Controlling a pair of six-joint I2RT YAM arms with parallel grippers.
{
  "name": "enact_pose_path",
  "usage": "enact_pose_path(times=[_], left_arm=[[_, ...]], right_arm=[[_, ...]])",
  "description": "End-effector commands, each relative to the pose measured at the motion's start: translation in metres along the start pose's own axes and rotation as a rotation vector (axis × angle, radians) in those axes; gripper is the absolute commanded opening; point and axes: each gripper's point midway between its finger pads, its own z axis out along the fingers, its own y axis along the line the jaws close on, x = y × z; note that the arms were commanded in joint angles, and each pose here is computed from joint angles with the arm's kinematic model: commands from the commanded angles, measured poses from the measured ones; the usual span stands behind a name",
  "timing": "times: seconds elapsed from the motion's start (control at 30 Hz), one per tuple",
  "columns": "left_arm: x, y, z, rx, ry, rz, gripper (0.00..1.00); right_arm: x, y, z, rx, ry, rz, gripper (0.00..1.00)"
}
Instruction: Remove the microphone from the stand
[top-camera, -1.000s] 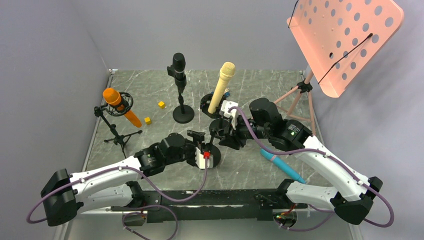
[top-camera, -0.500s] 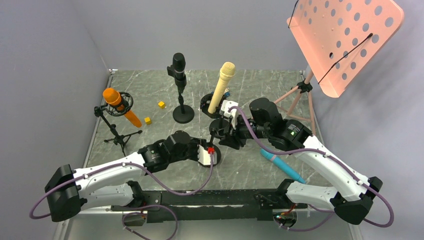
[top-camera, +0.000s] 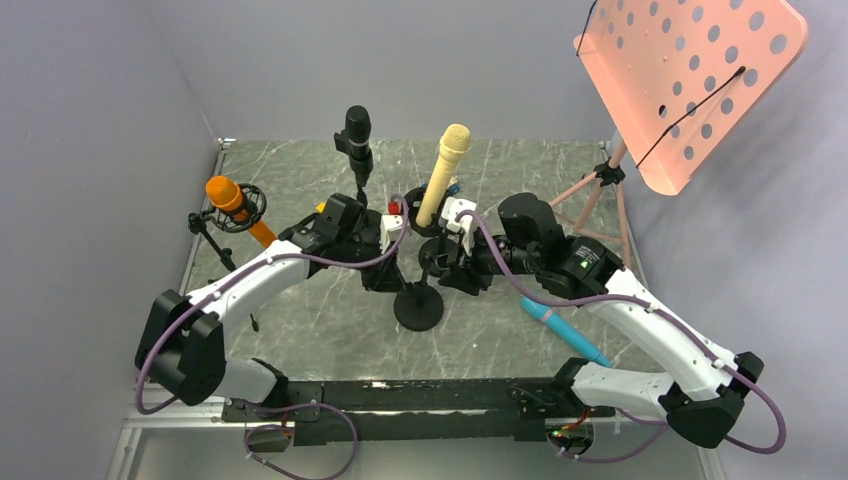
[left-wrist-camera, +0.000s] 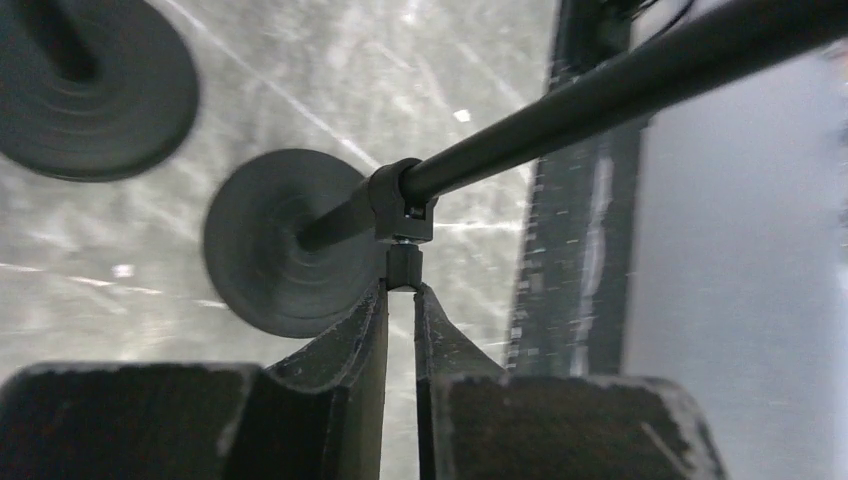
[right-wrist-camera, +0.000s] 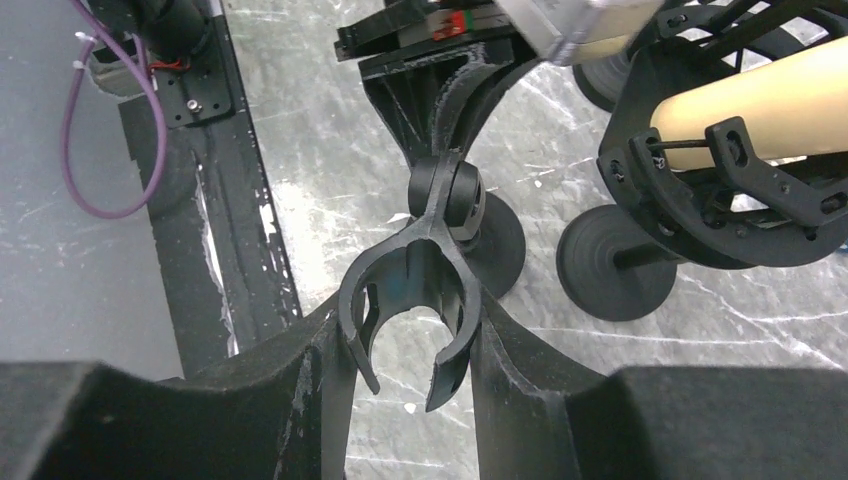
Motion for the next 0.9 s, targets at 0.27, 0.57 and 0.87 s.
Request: enact_pose_path(times=[0.27,0.57,0.87], left_arm=[[-0.027,-0.045,-0.022,0.125,-0.108,-0.069,0.67],[-0.075,-0.057,-0.065,-0.044,-0.265,0.101,0.88],[-0.12,-0.038,-0.064,-0.128,-0.401,0.208,0.86]], right_arm=[[-0.027,0.001,-0.004,-0.018,-0.058,-0.05,0.24],[-0.062,0.002,-0.005,-0.057,-0.089,-0.053,0.71],[-0.048,-0.004,0.014,-0.046,-0.029,-0.065,0.4]])
